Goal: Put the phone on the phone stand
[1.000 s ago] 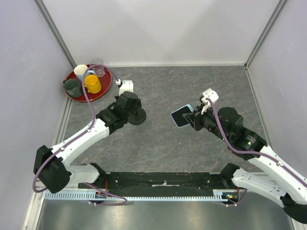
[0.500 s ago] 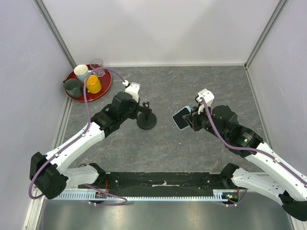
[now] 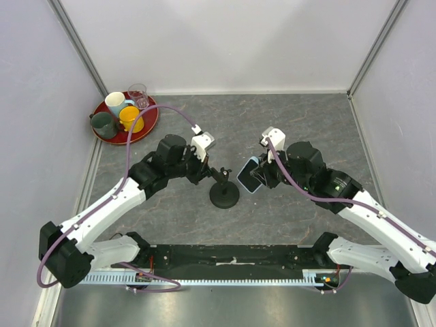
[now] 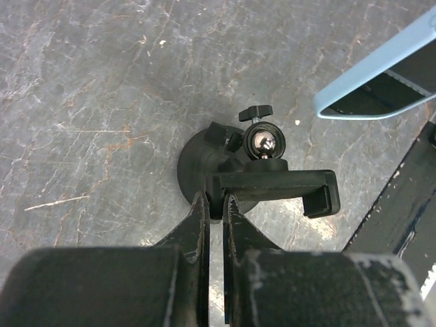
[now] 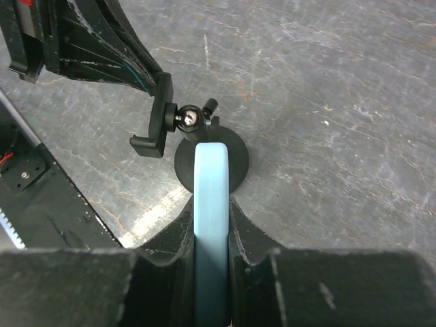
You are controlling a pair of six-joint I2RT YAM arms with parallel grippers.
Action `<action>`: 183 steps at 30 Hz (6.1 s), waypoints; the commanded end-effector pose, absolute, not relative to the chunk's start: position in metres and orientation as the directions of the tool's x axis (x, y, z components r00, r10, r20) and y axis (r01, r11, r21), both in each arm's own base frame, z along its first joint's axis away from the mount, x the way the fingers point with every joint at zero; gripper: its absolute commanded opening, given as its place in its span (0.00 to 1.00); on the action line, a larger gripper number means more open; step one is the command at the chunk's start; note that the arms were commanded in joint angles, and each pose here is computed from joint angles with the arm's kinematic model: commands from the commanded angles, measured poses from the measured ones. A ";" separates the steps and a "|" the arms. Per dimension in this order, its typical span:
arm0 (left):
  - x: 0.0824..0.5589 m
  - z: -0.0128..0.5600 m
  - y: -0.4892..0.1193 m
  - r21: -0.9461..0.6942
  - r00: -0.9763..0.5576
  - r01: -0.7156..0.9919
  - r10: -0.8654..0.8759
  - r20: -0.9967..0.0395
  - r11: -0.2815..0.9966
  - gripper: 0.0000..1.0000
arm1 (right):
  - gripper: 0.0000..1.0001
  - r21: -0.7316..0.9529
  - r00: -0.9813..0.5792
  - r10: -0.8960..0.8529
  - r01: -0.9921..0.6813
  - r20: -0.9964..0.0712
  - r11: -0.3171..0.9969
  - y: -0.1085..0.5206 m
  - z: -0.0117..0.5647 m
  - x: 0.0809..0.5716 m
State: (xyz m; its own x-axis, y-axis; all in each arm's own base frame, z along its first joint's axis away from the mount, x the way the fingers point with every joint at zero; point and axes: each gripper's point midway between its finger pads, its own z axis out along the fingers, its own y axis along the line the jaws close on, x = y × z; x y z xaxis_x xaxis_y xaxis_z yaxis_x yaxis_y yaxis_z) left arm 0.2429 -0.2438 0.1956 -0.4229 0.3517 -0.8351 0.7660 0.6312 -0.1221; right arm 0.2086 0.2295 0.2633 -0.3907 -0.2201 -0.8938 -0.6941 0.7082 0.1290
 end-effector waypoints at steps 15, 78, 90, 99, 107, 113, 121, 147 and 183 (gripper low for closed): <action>0.230 0.218 -0.250 -0.141 -0.373 0.805 0.306 -0.876 0.577 0.35 | 0.00 0.153 -0.267 -0.135 -0.822 -0.954 0.549 0.268 0.330 0.203; 0.234 0.205 -0.255 -0.107 -0.280 0.820 0.233 -0.931 0.562 0.02 | 0.00 0.061 -0.106 -0.153 -0.960 -0.982 0.273 0.274 0.334 0.150; 0.223 0.220 -0.249 -0.064 -0.211 0.845 0.220 -0.952 0.531 0.02 | 0.00 -0.240 0.270 -0.194 -0.957 -0.943 -0.163 0.315 0.339 0.115; 0.211 0.231 -0.251 -0.055 -0.175 0.875 0.208 -0.962 0.481 0.02 | 0.00 -0.303 0.386 -0.144 -0.866 -0.911 -0.398 0.379 0.327 0.124; 0.207 0.232 -0.250 -0.049 -0.163 0.883 0.207 -0.965 0.467 0.02 | 0.00 -0.259 0.393 -0.239 -0.857 -0.888 -0.446 0.400 0.281 0.148; 0.208 0.231 -0.250 -0.039 -0.155 0.884 0.213 -0.965 0.465 0.02 | 0.00 -0.205 0.350 -0.272 -0.871 -0.897 -0.446 0.396 0.263 0.156; 0.202 0.231 -0.253 -0.030 -0.133 0.905 0.216 -0.967 0.425 0.02 | 0.00 -0.187 0.322 -0.254 -0.878 -0.912 -0.440 0.392 0.262 0.171; 0.235 0.245 -0.222 -0.090 -0.184 0.715 0.063 -0.981 0.693 0.02 | 0.00 0.168 -0.172 -0.617 -0.984 -0.768 0.064 0.356 0.202 0.207; 0.235 0.253 -0.171 -0.259 -0.345 0.389 -0.121 -0.931 0.884 0.02 | 0.00 -0.444 -0.444 -0.568 -0.358 -0.693 0.821 0.286 0.195 0.306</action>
State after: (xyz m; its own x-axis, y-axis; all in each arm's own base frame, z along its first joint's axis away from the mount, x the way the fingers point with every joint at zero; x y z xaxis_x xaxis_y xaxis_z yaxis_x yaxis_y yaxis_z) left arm 0.2340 -0.1786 0.2163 -0.3646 -0.0103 -0.9311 0.4531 0.8716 -0.1870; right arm 0.2742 0.3615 0.2112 -0.4093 -0.3972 -0.8214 -0.5341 0.8342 -0.1373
